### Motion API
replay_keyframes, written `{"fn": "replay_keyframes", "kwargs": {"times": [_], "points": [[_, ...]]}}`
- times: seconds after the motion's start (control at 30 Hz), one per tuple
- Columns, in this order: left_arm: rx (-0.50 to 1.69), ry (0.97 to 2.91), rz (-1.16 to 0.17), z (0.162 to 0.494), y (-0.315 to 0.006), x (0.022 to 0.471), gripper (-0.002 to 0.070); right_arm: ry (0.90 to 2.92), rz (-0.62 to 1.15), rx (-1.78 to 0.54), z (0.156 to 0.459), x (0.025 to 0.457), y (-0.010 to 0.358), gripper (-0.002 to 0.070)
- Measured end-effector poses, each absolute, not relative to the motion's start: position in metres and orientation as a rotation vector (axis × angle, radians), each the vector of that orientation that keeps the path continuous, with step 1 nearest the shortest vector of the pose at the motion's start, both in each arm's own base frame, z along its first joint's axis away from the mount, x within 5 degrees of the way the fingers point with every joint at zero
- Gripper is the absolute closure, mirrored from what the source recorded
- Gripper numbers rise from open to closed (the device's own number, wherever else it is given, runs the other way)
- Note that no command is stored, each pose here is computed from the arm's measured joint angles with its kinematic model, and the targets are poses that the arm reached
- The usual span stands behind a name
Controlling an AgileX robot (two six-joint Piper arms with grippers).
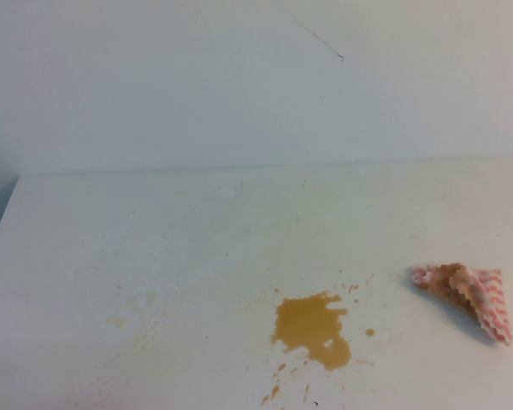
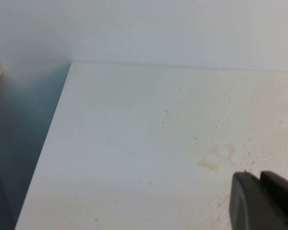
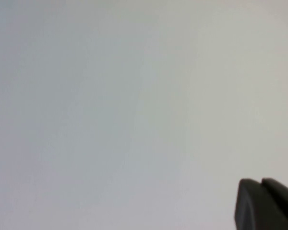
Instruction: Wipe the table
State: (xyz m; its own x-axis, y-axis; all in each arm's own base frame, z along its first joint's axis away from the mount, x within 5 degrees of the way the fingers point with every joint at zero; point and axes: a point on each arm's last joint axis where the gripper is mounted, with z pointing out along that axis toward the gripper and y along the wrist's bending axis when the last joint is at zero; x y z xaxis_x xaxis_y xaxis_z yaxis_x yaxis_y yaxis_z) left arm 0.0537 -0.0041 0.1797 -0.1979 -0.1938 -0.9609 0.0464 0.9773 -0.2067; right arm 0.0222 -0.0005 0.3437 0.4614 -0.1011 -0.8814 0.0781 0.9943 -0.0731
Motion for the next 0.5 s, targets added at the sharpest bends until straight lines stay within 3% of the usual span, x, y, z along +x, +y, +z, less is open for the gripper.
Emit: {"fn": "replay_keyframes", "kwargs": {"times": [0.1, 0.23, 0.33, 0.5], "points": [[-0.11, 1.758, -0.218, 0.18, -0.004, 0.054, 0.0675, 1.206, -0.097, -0.005, 0.373, 0.03, -0.002, 0.0678], [-0.11, 1.758, -0.218, 0.18, -0.004, 0.054, 0.0675, 1.521, -0.017, 0.065, 0.392, 0.058, -0.003, 0.0678], [-0.11, 1.758, -0.218, 0.18, -0.004, 0.054, 0.0675, 1.822, 0.029, 0.111, 0.39, 0.089, -0.004, 0.0678], [-0.11, 1.758, -0.218, 0.18, -0.004, 0.054, 0.0675, 2.109, 0.042, 0.046, 0.379, 0.129, -0.001, 0.0678]]}}
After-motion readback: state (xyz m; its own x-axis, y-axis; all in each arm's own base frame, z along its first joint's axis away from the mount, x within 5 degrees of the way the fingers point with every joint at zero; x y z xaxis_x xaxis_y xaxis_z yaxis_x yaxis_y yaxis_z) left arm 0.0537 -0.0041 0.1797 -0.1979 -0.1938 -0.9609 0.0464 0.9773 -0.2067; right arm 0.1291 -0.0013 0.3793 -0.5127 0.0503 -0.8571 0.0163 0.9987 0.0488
